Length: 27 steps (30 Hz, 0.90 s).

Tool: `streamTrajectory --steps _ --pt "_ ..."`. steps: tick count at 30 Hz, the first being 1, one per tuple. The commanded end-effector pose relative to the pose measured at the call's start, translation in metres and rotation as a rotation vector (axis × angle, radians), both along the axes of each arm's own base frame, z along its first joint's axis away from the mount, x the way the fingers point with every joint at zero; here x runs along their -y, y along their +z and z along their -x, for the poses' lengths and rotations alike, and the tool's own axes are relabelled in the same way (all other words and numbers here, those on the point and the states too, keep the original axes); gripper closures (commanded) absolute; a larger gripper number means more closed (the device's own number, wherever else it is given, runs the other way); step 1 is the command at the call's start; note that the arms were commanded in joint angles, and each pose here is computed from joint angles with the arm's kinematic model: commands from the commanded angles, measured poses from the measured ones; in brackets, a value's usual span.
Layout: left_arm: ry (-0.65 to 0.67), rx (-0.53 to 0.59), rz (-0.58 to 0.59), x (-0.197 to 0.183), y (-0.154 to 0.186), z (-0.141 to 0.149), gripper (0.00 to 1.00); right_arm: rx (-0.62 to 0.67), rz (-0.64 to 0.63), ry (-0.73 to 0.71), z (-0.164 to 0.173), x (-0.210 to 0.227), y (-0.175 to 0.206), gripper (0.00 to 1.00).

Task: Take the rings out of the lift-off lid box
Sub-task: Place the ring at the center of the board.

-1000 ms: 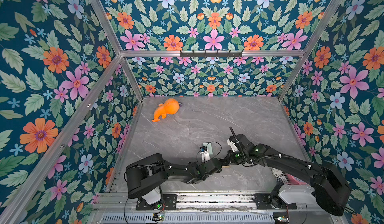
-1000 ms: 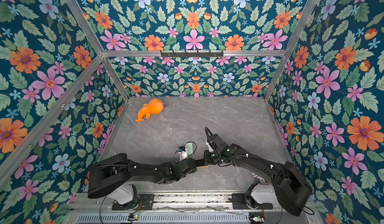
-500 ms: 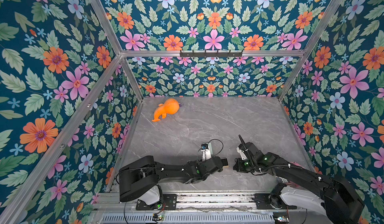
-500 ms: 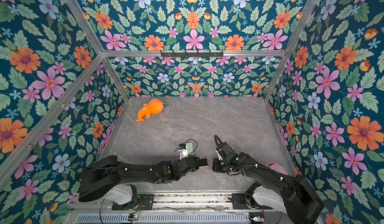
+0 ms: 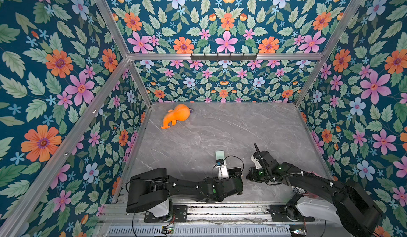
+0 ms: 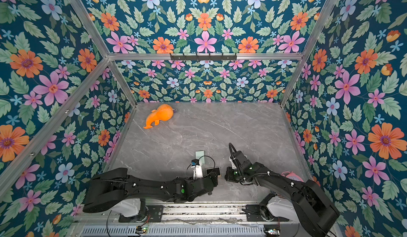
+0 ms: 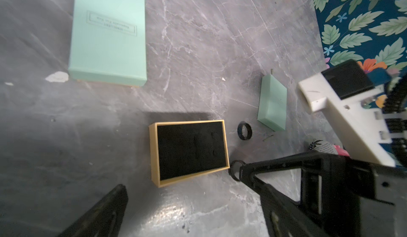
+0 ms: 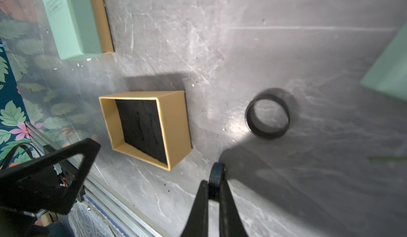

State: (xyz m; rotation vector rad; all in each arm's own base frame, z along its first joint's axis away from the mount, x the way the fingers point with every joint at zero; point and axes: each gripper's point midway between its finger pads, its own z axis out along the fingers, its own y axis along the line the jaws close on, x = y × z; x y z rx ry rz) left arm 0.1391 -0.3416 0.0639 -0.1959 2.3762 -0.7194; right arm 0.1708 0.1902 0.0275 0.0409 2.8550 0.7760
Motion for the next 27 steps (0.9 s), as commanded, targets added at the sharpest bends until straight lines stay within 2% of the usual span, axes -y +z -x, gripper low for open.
streamTrajectory --steps 1,27 --pt "0.047 -0.012 0.036 0.003 -0.001 0.000 0.01 -0.024 0.105 -0.042 0.007 0.022 -0.012 0.95" --pt "0.141 0.006 0.101 0.014 -0.009 -0.016 0.01 -0.016 0.163 -0.104 0.014 0.042 -0.007 0.78"
